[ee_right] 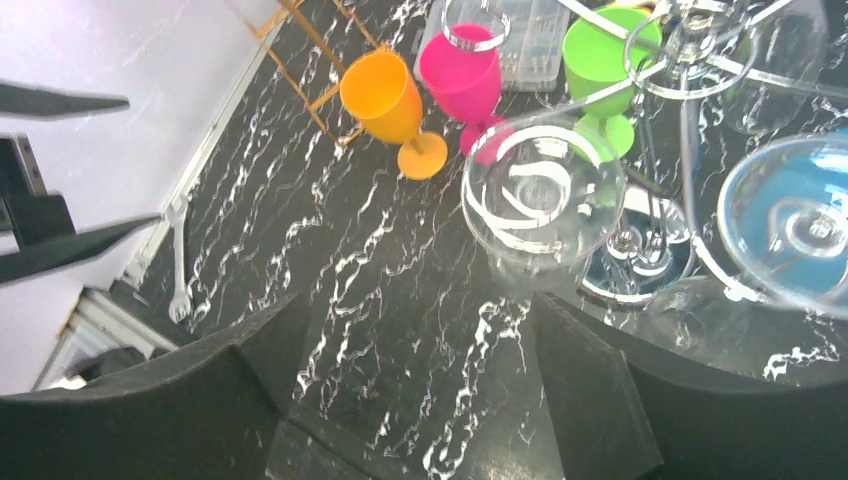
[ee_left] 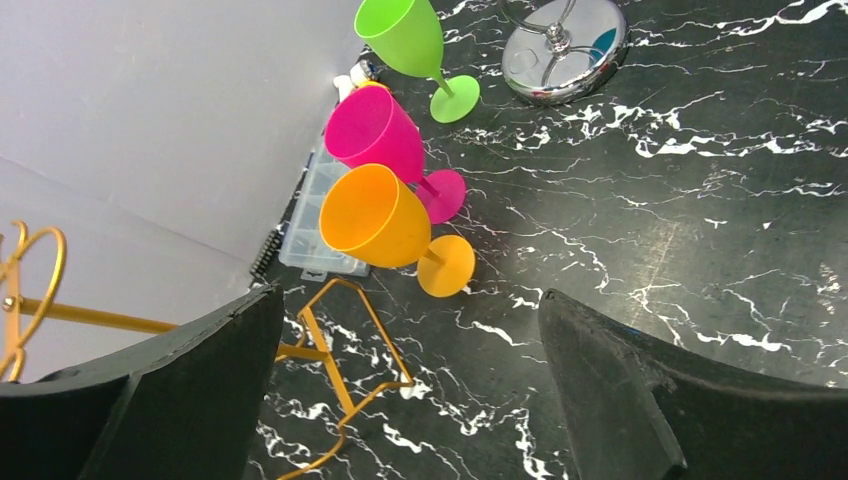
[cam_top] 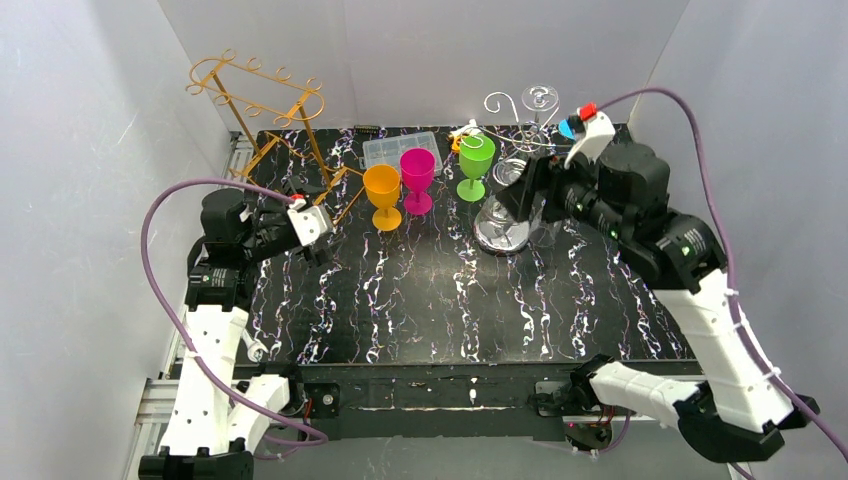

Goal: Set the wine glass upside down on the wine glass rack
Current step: Adjust the wine rack at the center of the board.

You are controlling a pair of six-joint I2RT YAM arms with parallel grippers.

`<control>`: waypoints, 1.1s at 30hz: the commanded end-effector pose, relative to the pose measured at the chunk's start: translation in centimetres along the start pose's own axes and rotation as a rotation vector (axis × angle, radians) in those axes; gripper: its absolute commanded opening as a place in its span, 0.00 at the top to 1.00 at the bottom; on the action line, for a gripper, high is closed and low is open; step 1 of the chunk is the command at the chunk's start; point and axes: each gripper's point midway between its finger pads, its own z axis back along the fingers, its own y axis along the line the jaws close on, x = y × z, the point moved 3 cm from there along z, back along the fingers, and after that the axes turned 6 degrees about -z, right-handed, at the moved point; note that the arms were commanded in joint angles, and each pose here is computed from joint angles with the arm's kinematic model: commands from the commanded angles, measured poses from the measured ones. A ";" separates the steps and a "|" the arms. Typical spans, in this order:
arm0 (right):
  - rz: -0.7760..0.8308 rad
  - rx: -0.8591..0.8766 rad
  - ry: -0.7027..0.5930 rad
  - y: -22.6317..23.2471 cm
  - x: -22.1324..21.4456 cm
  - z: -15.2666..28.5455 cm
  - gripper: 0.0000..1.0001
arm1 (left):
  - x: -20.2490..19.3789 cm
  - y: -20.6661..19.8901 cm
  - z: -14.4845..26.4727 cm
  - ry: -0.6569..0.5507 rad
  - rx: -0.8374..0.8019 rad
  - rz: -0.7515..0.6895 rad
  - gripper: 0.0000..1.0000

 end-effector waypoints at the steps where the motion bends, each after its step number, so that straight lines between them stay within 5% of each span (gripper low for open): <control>1: -0.007 -0.077 -0.001 0.1 2.5 -0.8 0.15 | 1.2 0.4 0.4 -0.019 0.020 0.057 0.02; 8: -0.009 0.040 0.036 3.5 4.1 -5.9 0.33 | 0.1 1.0 0.0 0.038 0.048 0.180 0.02; 14: 0.150 0.043 0.114 9.5 1.3 -9.9 0.30 | -1.6 1.5 -0.5 0.123 0.096 0.411 0.02; 19: 0.178 -0.010 0.087 10.0 2.0 -11.9 0.25 | -2.5 1.4 -0.8 0.157 0.107 0.491 0.02; 26: 0.193 -0.102 0.080 8.9 4.2 -12.0 0.29 | -0.4 3.2 -1.9 0.029 0.067 0.385 0.04; 30: 0.084 -0.138 0.051 5.7 5.9 -11.1 0.53 | 1.9 5.7 -3.9 -0.051 0.012 0.264 0.06; 33: 0.034 -0.190 0.023 2.8 7.2 -9.9 0.59 | 3.3 6.7 -5.9 -0.089 -0.031 0.126 0.08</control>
